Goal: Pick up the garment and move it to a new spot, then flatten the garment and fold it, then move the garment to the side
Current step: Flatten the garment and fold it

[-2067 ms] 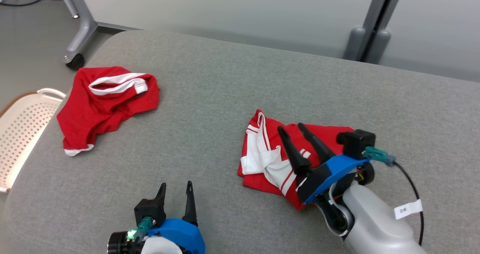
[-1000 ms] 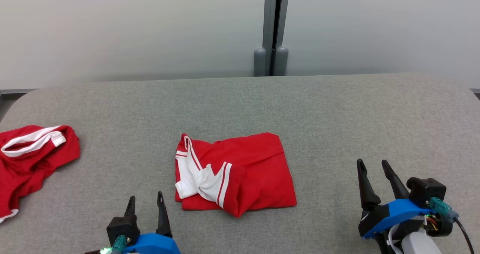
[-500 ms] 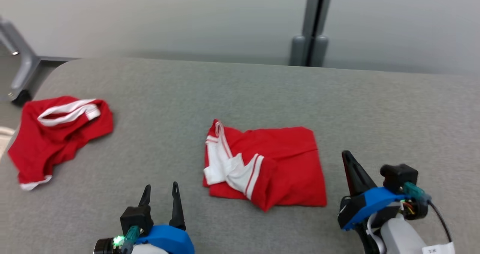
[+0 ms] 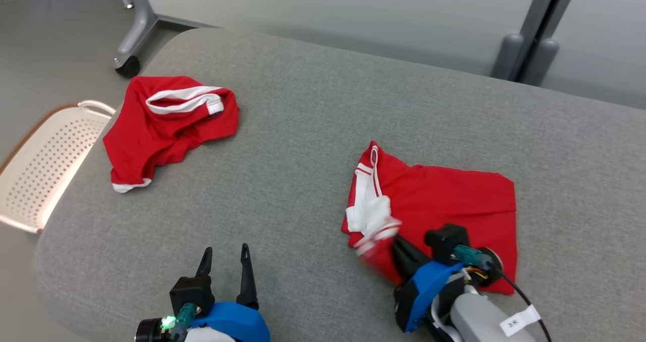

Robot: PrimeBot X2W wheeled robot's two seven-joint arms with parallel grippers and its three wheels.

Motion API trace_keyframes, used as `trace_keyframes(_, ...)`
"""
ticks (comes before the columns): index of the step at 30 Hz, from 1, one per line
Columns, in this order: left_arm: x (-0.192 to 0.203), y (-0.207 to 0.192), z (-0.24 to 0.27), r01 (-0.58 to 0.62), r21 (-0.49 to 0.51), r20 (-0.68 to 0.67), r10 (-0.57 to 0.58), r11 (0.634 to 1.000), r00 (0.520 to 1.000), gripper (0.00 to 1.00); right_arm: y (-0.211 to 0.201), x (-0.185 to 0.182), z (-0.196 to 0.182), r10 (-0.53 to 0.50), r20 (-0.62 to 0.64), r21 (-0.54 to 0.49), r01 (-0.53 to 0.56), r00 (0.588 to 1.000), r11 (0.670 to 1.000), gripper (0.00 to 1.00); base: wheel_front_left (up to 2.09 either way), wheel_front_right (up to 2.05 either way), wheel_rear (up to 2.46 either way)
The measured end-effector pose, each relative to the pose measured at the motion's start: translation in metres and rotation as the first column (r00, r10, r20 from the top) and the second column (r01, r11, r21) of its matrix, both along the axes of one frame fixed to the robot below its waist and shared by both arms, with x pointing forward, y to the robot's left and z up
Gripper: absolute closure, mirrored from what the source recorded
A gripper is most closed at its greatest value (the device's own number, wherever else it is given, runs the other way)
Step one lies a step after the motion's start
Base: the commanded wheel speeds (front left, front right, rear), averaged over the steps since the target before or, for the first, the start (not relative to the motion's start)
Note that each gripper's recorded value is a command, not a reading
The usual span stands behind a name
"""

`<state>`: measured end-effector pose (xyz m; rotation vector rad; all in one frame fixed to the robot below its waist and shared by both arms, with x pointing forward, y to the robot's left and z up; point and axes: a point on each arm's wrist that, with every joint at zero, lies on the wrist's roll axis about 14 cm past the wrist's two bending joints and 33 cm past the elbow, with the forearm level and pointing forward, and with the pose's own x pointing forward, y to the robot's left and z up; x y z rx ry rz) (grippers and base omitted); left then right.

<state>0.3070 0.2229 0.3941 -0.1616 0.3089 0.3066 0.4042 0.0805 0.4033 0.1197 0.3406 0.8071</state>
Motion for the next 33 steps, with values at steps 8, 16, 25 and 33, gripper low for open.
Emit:
trace_keyframes(8,-0.001,0.001,0.000,-0.010,-0.004,-0.003,0.010,1.000,1.000,0.00,0.043,-0.026,0.009,0.162,-0.001,0.045,-0.162,0.987,0.986,1.00,0.00,0.00,0.00)
trace_keyframes(16,0.022,-0.017,0.007,0.059,-0.004,0.030,-0.059,0.998,0.998,0.00,0.005,0.013,0.034,-0.015,0.042,0.102,0.011,0.999,0.995,1.00,0.00,0.00,0.00)
trace_keyframes(25,0.048,-0.042,0.014,0.157,0.006,0.064,-0.157,0.988,0.986,0.00,-0.128,0.046,0.039,-0.417,0.076,0.098,0.409,0.906,0.907,0.53,0.00,0.00,0.00)
trace_keyframes(33,0.059,-0.061,0.018,0.222,0.021,0.081,-0.223,0.975,0.972,0.00,-0.211,0.026,0.038,-0.599,0.117,0.050,0.598,0.792,0.800,0.00,0.00,0.00,0.00)
